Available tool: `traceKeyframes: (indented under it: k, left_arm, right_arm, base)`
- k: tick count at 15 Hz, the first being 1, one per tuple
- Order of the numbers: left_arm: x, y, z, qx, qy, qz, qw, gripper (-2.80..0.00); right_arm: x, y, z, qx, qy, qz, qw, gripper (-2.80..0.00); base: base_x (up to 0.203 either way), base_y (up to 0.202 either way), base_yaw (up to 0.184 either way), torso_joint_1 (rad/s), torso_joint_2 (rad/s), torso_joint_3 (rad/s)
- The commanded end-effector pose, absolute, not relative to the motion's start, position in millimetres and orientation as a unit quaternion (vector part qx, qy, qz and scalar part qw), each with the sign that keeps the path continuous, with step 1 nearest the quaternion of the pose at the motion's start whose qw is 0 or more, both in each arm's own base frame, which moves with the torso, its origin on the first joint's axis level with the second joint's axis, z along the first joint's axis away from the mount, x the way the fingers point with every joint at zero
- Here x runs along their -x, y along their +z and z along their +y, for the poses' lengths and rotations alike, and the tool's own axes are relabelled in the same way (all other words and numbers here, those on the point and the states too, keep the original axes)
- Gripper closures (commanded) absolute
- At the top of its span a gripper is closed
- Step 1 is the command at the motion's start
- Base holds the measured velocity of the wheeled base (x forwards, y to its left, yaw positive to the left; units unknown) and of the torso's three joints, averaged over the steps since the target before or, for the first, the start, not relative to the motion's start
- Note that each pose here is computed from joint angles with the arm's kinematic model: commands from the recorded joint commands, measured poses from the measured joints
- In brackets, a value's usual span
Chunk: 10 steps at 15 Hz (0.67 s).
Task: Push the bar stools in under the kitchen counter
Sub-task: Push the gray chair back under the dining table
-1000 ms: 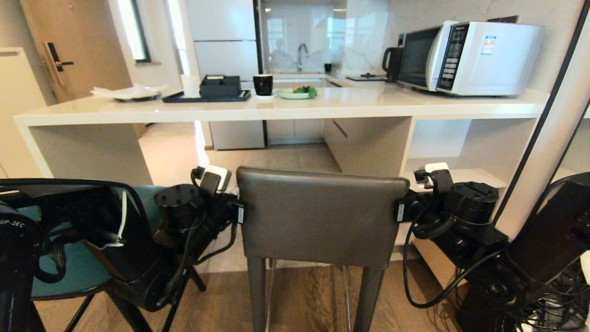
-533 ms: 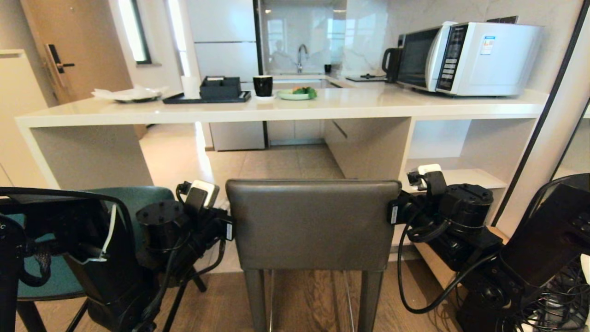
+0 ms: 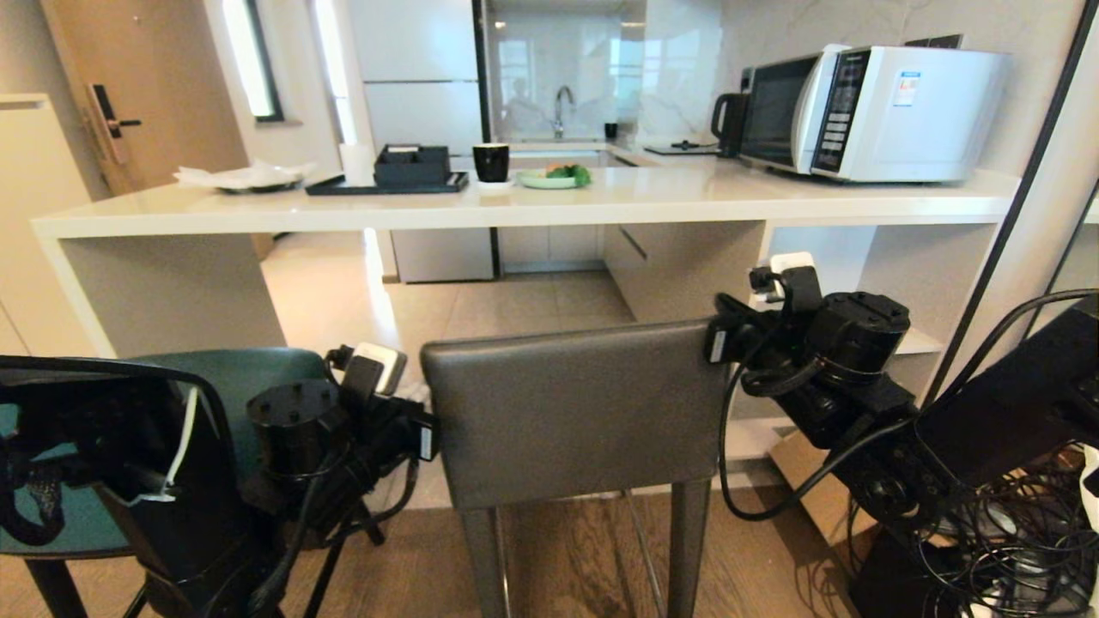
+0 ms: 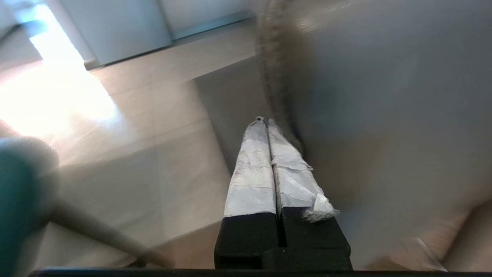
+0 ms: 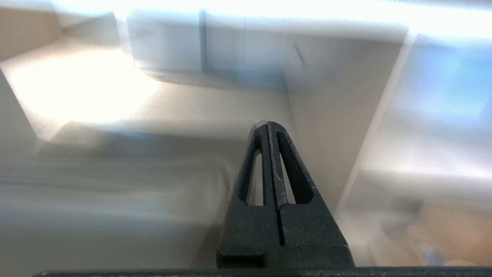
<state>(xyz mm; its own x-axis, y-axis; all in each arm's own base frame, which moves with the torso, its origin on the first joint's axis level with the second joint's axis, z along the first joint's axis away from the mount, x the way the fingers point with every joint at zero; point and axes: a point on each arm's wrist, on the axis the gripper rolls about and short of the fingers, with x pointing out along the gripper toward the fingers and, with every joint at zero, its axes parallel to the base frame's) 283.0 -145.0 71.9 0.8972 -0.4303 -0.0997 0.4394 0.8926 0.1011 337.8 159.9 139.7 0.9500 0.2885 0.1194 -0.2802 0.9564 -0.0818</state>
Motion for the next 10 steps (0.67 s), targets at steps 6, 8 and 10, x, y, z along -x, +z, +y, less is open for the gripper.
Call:
traceKeyframes:
  k: [6, 8, 10]
  left_arm:
    - [-295.0, 79.9, -159.8, -0.054, -0.222, 0.002, 0.974, 0.00]
    - [-292.8, 80.0, -157.4, -0.054, -0.219, 0.006, 0.974, 0.00]
    - [-288.2, 85.0, -154.2, -0.053, -0.206, 0.003, 0.977, 0.00]
  right_arm:
    - [-345.7, 117.0, 156.7, 0.038, 0.122, -0.038, 0.991, 0.00]
    - [-338.8, 125.5, 151.1, 0.034, 0.118, -0.051, 0.991, 0.00]
    - [-335.4, 146.8, 136.6, 0.026, 0.100, -0.076, 0.992, 0.00]
  base:
    - [0.000, 0.000, 0.000, 0.000, 0.00, 0.000]
    - [0.000, 0.000, 0.000, 0.000, 0.00, 0.000]
    - [0.000, 0.000, 0.000, 0.000, 0.00, 0.000]
